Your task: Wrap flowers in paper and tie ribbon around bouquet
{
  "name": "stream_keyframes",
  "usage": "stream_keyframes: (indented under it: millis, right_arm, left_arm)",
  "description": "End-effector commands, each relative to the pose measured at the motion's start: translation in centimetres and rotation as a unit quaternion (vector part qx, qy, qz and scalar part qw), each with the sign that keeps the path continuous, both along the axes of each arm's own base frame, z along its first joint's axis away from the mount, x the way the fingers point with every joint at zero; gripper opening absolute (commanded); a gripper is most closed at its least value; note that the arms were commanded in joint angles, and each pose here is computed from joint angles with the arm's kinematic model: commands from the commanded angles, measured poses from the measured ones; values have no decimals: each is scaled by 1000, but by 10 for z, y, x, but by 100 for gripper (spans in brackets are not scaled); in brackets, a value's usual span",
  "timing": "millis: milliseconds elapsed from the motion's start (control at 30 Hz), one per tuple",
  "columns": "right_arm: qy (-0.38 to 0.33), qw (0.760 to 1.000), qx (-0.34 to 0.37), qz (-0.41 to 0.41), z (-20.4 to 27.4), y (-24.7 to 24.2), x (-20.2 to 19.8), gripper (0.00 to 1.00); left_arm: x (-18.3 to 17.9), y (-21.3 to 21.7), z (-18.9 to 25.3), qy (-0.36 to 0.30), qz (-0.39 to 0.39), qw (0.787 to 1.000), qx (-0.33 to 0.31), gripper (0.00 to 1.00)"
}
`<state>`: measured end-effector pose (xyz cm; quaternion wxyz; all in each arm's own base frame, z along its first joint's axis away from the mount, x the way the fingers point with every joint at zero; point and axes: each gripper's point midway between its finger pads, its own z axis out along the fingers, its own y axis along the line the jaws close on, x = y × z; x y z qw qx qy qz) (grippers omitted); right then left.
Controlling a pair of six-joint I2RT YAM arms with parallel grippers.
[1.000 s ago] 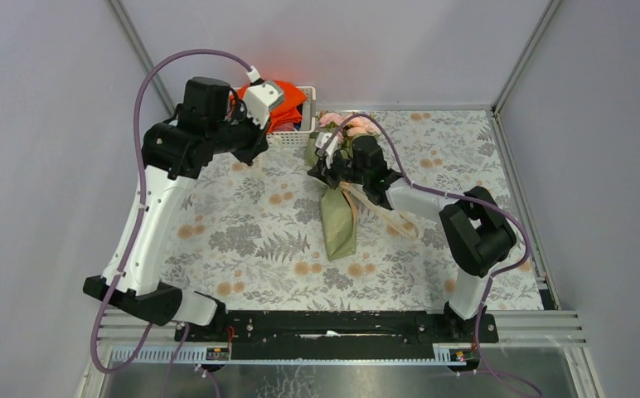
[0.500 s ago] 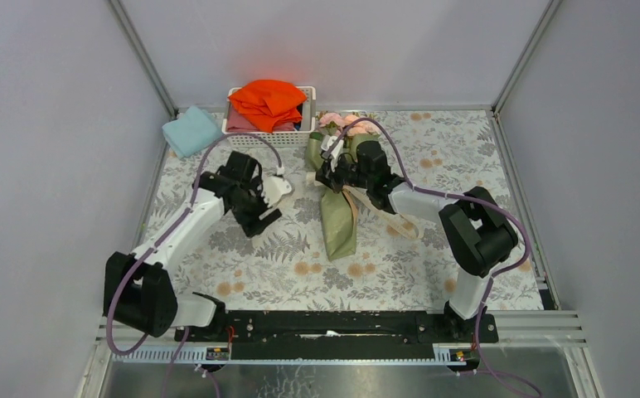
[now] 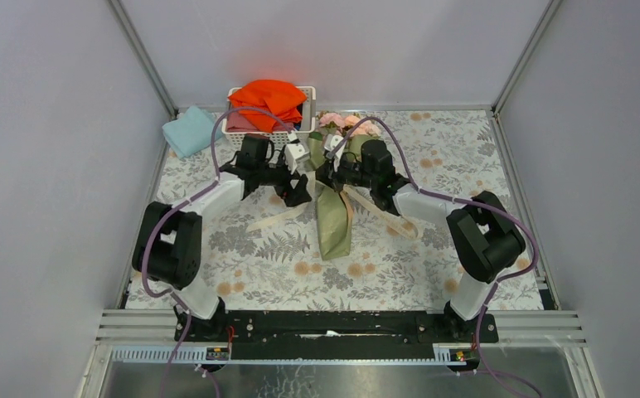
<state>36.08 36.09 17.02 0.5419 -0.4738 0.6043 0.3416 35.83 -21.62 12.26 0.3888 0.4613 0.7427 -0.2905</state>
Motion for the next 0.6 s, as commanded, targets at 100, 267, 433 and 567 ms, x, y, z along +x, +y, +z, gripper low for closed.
stream_keyframes:
  millis: [100,267,433,567]
  right_arm:
    - [-24,999,35,29,26,0,-3,0]
    - [-11,998,41,37,21,-1,-1,0]
    - [-4,998,49,46,22,0,-1,0]
    - [4,998,50,48,20,1,-1,0]
  left_arm:
    - [38,-36,41,-64,10,982,-175,84]
    - [30,-42,16,-37,7,976,-216,77]
    - [31,-48,16,-18,13,965,-260,67]
    - [30,-51,27,-10,20,954,-298,51]
